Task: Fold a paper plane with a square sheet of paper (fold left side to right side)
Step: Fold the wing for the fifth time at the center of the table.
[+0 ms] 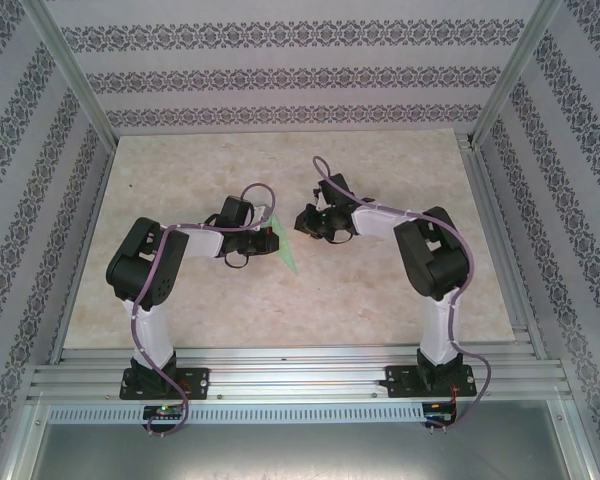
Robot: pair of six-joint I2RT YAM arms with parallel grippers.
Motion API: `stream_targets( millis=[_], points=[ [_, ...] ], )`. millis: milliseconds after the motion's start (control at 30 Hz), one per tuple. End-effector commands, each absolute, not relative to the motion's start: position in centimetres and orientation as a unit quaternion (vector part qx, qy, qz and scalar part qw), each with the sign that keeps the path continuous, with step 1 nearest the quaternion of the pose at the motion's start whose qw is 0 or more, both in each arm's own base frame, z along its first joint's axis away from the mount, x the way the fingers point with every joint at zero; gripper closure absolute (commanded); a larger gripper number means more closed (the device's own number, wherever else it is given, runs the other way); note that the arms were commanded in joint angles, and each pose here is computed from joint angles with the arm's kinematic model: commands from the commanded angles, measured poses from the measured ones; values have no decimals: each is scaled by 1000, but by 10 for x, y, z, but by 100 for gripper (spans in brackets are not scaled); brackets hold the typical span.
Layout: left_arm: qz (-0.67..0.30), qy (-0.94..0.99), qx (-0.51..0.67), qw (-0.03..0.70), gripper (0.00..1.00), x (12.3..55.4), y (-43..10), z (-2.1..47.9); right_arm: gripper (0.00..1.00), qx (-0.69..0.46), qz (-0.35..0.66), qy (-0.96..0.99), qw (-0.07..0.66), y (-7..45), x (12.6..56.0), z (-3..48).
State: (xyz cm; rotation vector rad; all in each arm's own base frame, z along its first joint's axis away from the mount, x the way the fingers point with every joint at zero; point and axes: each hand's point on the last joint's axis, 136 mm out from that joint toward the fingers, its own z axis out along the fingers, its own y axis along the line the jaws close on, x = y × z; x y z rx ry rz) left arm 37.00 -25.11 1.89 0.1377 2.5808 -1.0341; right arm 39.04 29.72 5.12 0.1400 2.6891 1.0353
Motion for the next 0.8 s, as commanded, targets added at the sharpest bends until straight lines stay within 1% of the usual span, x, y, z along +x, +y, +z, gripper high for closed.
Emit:
stream_targets(
  millis=[0, 67, 133, 300, 433, 600, 700, 767],
  points=[
    [-279, 954, 36, 103, 100, 329, -231, -47, 85, 10, 384, 914, 127, 311, 357, 71],
    [-279, 954, 37, 107, 100, 330, -231, -43, 85, 1, 387, 915, 109, 319, 337, 64],
    [-278, 954, 39, 108, 100, 330, -231, -41, 85, -4, 387, 917, 97, 327, 325, 56],
    [-278, 953, 39, 110, 100, 331, -231, -39, 85, 6, 379, 921, 88, 334, 327, 35],
    [-283, 952, 39, 110, 100, 332, -232, -38, 85, 10, 348, 935, 74, 327, 325, 12],
    [-284, 951, 43, 115, 100, 333, -233, -32, 85, 26, 302, 952, 41, 310, 311, -20],
    [-299, 945, 47, 126, 100, 340, -237, -15, 85, 30, 284, 958, 19, 300, 297, -31],
    [-320, 936, 49, 140, 97, 347, -242, 6, 85, 31, 273, 962, 11, 293, 289, -35]
  ],
)
